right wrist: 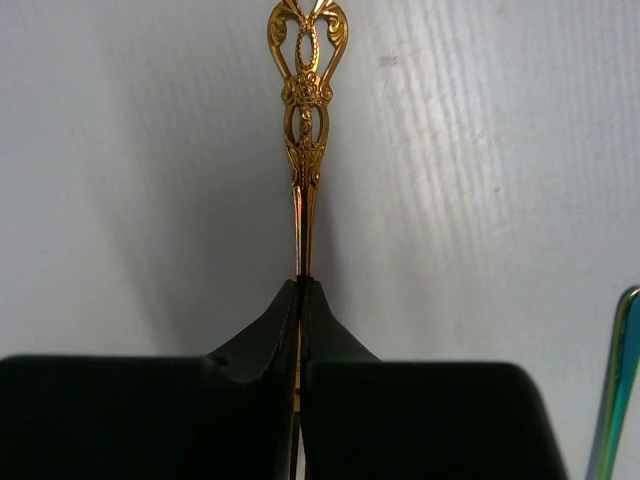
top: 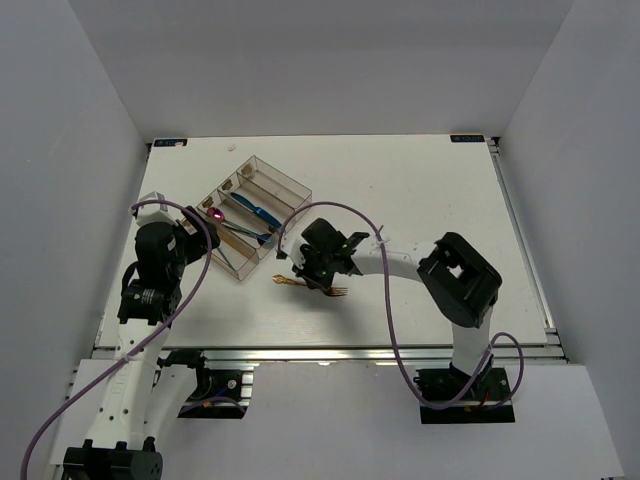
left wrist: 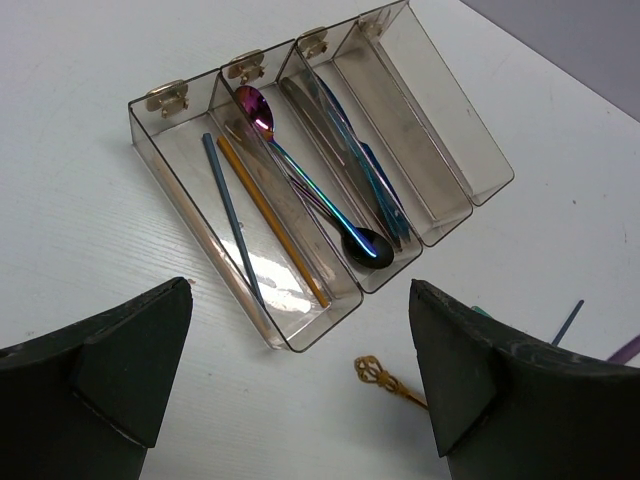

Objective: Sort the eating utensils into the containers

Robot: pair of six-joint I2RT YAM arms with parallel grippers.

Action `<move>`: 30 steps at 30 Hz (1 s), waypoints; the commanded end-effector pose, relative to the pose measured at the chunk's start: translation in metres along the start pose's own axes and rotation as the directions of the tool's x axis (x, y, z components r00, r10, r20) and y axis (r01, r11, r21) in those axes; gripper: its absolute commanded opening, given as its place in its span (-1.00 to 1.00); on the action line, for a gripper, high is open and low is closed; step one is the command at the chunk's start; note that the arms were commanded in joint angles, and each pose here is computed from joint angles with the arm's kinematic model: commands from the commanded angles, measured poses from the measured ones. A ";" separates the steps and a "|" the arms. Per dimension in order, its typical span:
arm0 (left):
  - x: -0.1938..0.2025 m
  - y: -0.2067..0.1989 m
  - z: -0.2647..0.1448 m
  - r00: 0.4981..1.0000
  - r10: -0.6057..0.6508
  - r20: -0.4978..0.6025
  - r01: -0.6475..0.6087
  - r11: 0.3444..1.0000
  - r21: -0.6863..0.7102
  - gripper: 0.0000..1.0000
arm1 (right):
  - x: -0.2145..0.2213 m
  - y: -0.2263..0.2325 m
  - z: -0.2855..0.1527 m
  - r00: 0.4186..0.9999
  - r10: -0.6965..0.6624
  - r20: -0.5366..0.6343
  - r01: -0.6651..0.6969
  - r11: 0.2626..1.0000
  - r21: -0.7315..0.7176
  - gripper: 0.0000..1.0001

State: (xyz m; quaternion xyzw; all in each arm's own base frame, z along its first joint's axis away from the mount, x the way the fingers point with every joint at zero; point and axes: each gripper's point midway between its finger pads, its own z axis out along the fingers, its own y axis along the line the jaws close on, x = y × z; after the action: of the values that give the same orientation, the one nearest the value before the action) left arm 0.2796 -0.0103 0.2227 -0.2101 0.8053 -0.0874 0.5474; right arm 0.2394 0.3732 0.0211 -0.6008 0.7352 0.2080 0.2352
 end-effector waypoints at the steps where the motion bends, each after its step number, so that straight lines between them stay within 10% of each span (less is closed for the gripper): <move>1: -0.003 -0.002 0.000 1.000 0.005 0.011 -0.005 1.000 0.015 0.96 | -0.015 0.007 -0.027 0.998 0.009 0.065 -0.011 1.000 0.020 -1.00; 13: -0.003 -0.002 0.001 1.000 0.002 0.012 -0.002 1.000 0.016 0.96 | -0.105 -0.036 -0.124 0.924 -0.063 0.376 -0.029 0.972 0.235 -1.00; 30: -0.002 -0.001 0.002 1.000 0.014 0.002 -0.014 1.000 0.009 0.96 | -0.246 -0.224 -0.087 0.826 -0.160 0.541 -0.117 0.890 0.441 -1.00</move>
State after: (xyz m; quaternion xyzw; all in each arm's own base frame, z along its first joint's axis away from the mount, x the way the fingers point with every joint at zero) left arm 0.2820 -0.0113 0.2202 -0.2071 0.8085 -0.0877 0.5439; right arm 0.4825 0.4588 0.1854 -0.4466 0.7030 0.1750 0.5251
